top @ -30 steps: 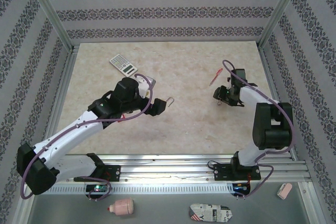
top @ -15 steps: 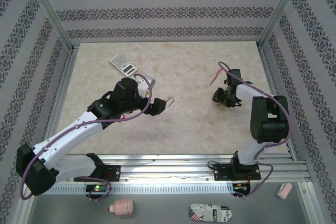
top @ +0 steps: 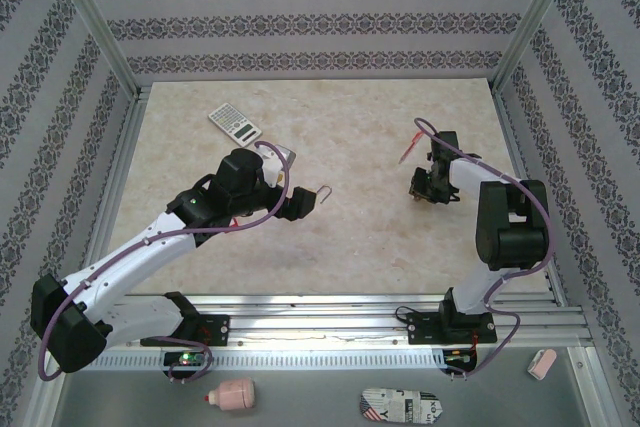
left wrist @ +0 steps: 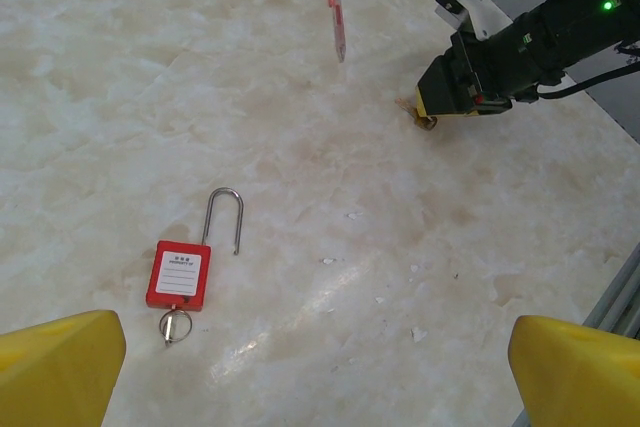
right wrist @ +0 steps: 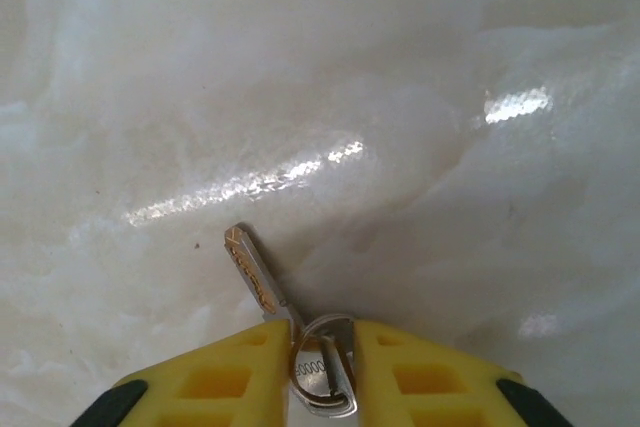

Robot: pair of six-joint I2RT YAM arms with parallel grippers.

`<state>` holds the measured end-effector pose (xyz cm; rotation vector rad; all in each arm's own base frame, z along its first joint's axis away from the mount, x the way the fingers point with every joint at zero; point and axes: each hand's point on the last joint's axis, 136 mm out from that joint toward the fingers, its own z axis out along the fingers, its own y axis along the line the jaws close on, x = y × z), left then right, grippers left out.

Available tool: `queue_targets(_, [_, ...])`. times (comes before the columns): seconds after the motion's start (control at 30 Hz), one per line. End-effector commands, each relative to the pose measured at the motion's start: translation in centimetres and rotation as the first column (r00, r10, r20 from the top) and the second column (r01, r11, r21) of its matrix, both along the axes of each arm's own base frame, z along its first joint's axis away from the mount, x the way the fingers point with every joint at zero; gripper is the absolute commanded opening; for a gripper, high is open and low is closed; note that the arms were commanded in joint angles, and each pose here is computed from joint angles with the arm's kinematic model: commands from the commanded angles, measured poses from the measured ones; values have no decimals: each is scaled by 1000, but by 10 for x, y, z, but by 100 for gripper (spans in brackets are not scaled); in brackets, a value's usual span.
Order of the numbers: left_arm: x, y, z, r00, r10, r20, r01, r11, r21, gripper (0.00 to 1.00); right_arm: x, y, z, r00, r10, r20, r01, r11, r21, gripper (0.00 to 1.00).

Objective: Unlock with the key

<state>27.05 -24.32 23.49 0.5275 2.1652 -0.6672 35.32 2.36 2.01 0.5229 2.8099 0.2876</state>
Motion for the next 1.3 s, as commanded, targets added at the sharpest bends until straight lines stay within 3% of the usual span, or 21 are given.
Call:
queue_targets(0.0, [5, 1, 3, 1000, 12, 27, -11, 1000, -5, 98, -4, 1, -5, 999, 13, -37, -14, 1000, -20, 17])
queue_targets(0.3, [5, 0, 4, 1000, 5, 30, -5, 1000, -6, 98, -7, 1, 4, 1000, 19, -24, -19, 1000, -25, 1])
queue_targets(0.43, [5, -5, 7, 1000, -4, 22, 5, 1000, -31, 98, -7, 3, 16, 1000, 22, 5, -22, 1000, -17, 0])
queue_targets(0.8, [13, -40, 33, 999, -40, -13, 35, 961, -274, 93, -3, 31, 96, 972, 95, 216, -109, 993, 53, 0])
queue_targets(1.03, [9, -71, 60, 990, -142, 0, 124, 860, -495, 92, -9, 68, 172, 892, 133, 433, -229, 957, 177, 0])
queue_targets(1.27, [20, -94, 71, 983, -162, -81, 83, 800, -595, 85, -22, 106, 247, 760, 180, 624, -369, 910, 188, 0])
